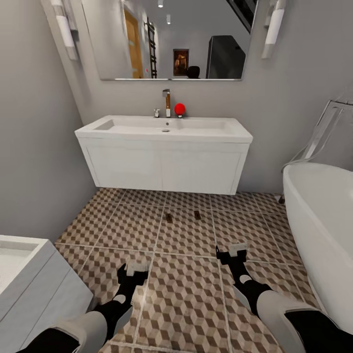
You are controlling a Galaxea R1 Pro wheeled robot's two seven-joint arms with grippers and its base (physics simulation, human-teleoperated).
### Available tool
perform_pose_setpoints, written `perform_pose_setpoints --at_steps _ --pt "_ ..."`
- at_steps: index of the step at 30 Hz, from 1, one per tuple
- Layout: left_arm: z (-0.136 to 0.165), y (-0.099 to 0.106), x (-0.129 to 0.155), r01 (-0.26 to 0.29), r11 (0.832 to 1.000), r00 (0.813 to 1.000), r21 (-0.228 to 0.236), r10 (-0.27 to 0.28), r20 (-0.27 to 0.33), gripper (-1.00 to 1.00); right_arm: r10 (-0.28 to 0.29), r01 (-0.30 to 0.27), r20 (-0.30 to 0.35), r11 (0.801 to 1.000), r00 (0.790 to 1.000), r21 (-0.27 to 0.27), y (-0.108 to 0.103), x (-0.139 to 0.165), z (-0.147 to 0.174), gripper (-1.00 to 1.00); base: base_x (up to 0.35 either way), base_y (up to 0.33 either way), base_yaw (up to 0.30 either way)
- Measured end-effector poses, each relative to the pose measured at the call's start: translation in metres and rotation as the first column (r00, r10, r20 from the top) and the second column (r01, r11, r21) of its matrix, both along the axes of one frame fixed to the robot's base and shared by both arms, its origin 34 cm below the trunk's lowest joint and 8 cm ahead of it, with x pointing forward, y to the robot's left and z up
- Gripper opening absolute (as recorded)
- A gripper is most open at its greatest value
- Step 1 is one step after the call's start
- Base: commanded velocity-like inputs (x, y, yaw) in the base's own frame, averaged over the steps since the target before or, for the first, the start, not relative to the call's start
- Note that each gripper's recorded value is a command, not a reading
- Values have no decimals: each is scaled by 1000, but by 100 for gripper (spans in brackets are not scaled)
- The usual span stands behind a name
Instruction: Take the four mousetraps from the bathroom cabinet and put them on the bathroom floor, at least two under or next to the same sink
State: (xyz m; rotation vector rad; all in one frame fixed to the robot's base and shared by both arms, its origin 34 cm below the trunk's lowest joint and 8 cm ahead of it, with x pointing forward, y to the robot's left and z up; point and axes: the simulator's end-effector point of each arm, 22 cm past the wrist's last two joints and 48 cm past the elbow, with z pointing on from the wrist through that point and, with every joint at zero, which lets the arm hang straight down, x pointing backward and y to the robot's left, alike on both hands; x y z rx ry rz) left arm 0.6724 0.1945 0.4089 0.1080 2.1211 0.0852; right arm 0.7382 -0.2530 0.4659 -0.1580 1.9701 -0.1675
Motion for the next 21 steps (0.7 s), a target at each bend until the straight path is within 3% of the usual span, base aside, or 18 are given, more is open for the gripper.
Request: perform_pose_setpoints --at_steps 8,9,21 --pt "-11 11 -27 -8 1000 1000 10 8 -3 100 2 -2 2 1000 1000 3 0 -14 -4 100 0 0 0" --pt "-18 15 -40 -14 1000 1000 10 14 -7 100 2 -2 0 1000 1000 4 0 -16 -6 100 0 0 0" --pt "-14 17 -55 -15 1000 1000 6 15 5 100 2 -2 -3 1000 1000 3 0 -20 1 100 0 0 0"
